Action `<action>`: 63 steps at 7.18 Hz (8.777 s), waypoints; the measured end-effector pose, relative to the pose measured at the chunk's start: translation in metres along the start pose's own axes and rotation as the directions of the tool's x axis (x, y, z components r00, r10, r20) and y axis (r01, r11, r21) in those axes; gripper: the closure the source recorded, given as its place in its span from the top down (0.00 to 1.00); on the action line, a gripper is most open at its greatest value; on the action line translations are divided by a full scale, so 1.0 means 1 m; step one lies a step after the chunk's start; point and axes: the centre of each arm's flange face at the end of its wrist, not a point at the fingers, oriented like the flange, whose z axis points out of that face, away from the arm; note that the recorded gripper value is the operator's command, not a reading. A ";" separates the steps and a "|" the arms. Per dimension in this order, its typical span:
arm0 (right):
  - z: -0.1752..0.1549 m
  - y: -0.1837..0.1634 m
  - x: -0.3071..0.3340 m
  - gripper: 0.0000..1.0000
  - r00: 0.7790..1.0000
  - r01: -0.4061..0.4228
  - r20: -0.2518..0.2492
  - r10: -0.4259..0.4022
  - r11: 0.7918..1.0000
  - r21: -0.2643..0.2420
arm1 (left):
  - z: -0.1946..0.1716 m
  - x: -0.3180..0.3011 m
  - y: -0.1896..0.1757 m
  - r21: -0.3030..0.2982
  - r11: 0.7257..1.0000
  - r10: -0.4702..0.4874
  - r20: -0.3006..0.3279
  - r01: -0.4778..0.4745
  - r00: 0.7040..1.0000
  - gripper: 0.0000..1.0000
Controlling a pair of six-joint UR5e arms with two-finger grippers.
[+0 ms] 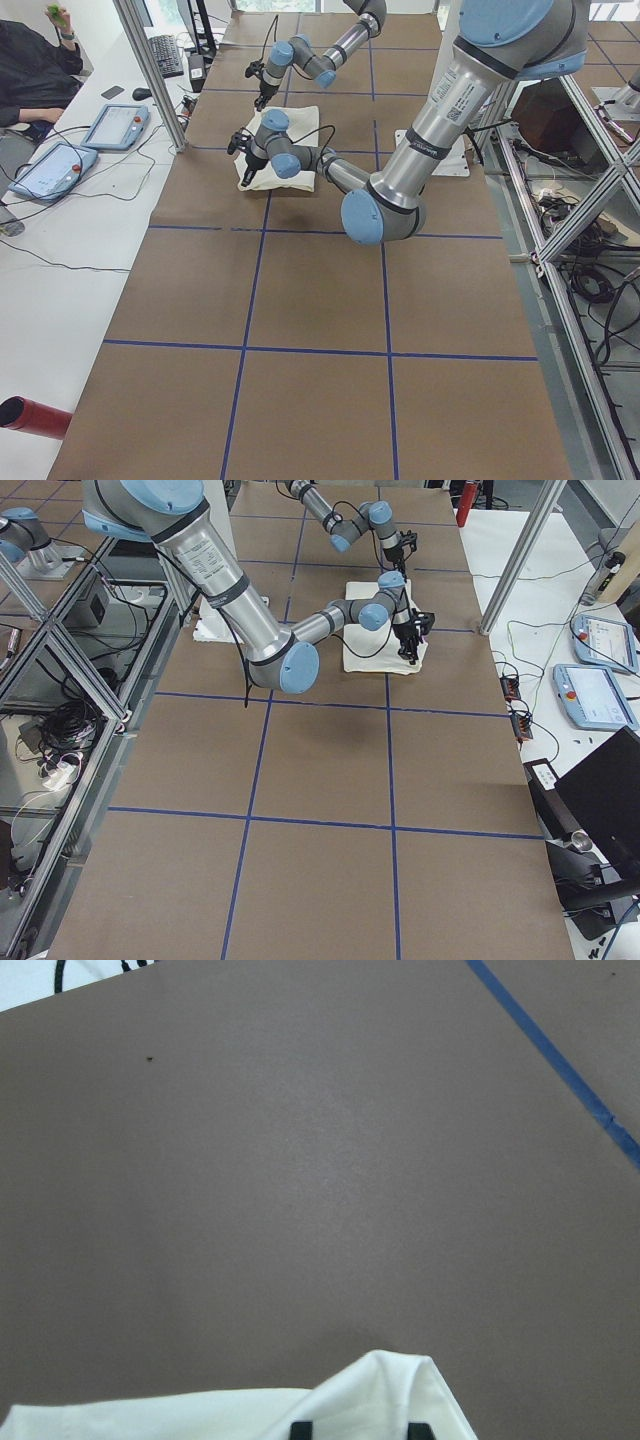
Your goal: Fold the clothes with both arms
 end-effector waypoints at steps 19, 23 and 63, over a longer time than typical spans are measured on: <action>-0.055 -0.019 0.061 1.00 0.973 0.200 0.132 -0.191 0.978 -0.060 | -0.079 0.032 0.199 -0.120 0.989 -0.106 -0.200 0.083 0.974 0.00; -0.053 -0.019 0.063 1.00 0.973 0.201 0.129 -0.192 0.978 -0.061 | -0.082 -0.015 0.159 -0.031 0.999 0.033 -0.157 -0.039 0.987 0.00; -0.090 0.219 0.069 1.00 0.968 0.137 0.210 -0.139 0.990 0.023 | 0.007 -0.159 -0.021 0.152 0.955 0.259 -0.008 -0.255 0.966 1.00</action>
